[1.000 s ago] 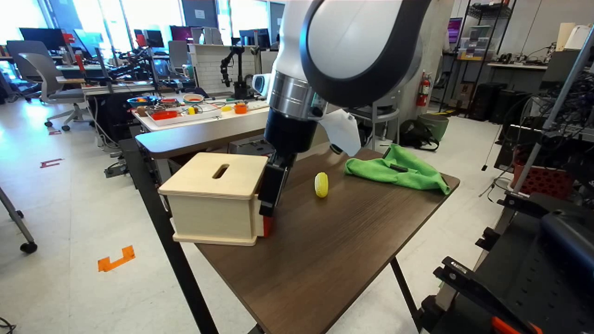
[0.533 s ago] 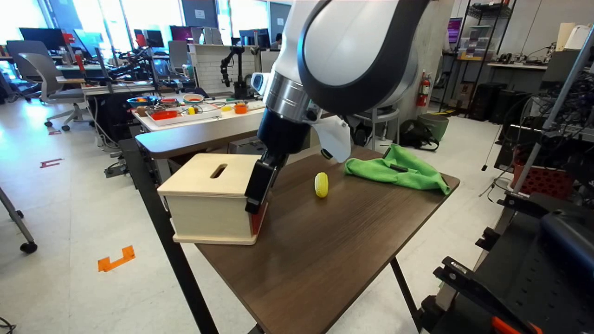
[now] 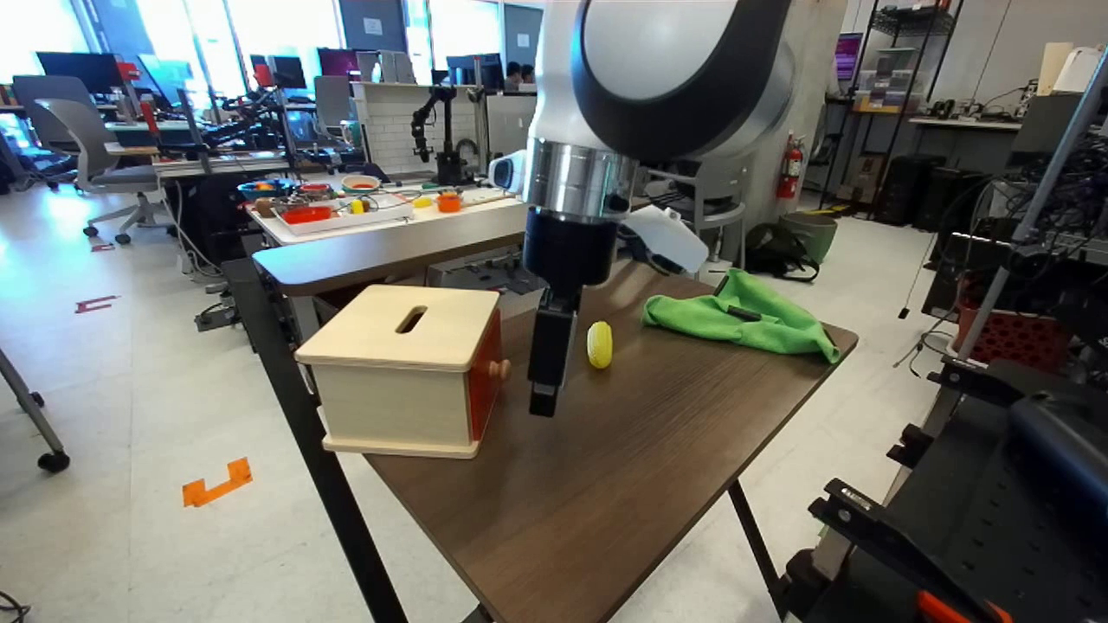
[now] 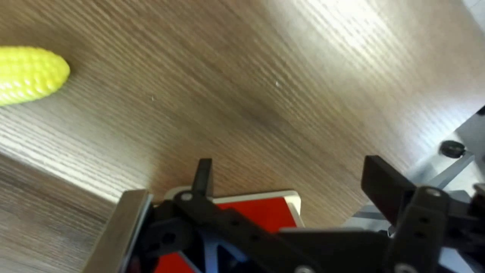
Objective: Close the drawer
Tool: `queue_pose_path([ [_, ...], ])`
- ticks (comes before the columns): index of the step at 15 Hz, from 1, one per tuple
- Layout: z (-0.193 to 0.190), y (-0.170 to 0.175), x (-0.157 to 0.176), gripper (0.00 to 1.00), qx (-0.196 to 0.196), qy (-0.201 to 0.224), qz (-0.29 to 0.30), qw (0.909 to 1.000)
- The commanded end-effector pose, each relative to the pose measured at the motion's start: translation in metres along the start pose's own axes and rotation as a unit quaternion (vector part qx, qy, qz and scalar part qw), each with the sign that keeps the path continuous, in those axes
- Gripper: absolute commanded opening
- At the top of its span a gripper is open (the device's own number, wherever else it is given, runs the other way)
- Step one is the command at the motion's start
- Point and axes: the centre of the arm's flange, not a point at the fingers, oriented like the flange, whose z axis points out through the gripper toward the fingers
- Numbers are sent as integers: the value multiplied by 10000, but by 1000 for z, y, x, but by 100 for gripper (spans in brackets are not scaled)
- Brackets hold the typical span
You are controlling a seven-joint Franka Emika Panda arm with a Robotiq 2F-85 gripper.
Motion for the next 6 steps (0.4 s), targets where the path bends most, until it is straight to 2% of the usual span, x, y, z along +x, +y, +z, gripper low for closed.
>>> queue_pose_path([
  [1, -48, -3, -11, 100, 30, -570, 51, 9984],
  [2, -59, -3, -11, 100, 53, -653, 92, 9978],
  [3, -29, 3, -6, 100, 50, -440, 46, 9990],
  [6, -52, 1, -6, 100, 25, -550, 71, 9985],
])
